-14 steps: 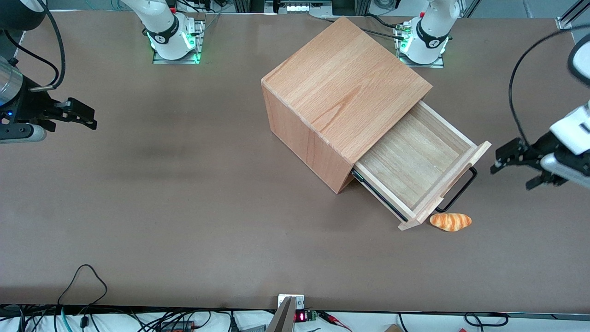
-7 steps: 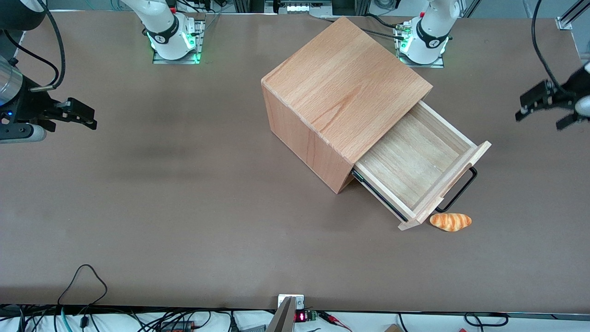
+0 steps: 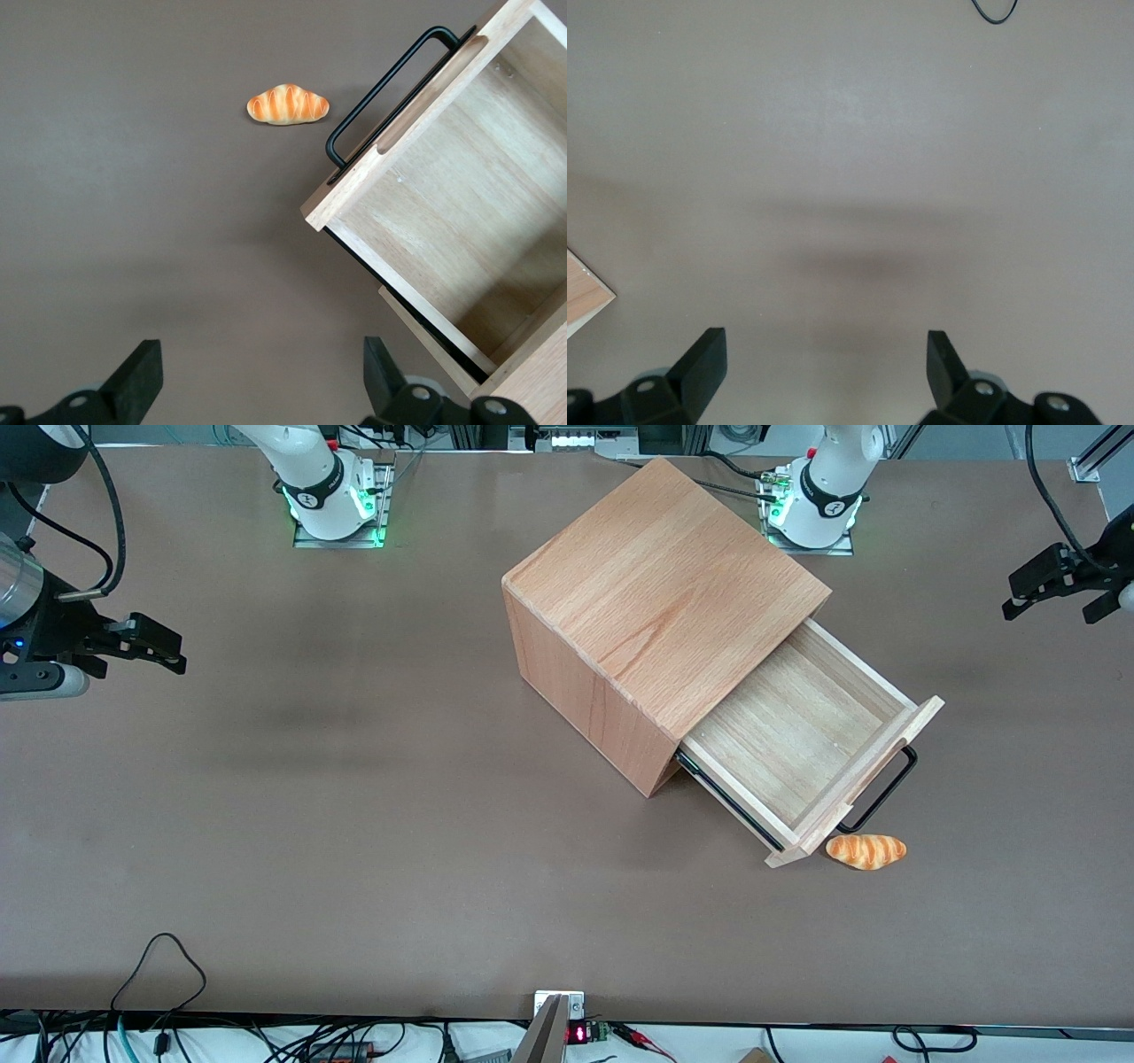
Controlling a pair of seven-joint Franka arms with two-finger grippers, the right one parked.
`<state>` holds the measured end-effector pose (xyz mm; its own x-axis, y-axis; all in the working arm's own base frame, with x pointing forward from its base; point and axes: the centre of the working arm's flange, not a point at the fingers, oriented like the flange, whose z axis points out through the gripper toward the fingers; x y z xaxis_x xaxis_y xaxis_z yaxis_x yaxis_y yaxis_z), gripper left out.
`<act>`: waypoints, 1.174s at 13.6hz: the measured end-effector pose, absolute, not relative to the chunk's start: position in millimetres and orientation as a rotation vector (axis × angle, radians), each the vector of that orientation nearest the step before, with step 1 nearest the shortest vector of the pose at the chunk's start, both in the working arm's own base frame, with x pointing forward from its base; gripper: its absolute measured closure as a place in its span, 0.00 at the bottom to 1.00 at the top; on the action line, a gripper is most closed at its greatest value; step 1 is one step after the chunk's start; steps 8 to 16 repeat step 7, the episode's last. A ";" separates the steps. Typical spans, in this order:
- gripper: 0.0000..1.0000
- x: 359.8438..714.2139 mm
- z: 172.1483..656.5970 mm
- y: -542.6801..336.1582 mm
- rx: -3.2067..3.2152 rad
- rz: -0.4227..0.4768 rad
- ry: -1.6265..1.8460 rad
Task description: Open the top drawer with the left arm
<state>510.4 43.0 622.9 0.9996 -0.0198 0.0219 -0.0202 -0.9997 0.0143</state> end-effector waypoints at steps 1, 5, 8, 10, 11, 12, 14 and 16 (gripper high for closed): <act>0.00 511.4 620.6 43.8 3.126 0.027 -0.026; 0.00 515.2 614.3 50.2 3.120 0.013 -0.008; 0.00 517.1 611.5 55.1 3.115 0.007 0.007; 0.00 517.1 611.5 55.1 3.115 0.007 0.007; 0.00 517.1 611.5 55.1 3.115 0.007 0.007; 0.00 517.1 611.5 55.1 3.115 0.007 0.007; 0.00 517.1 611.5 55.1 3.115 0.007 0.007; 0.00 517.1 611.5 55.1 3.115 0.007 0.007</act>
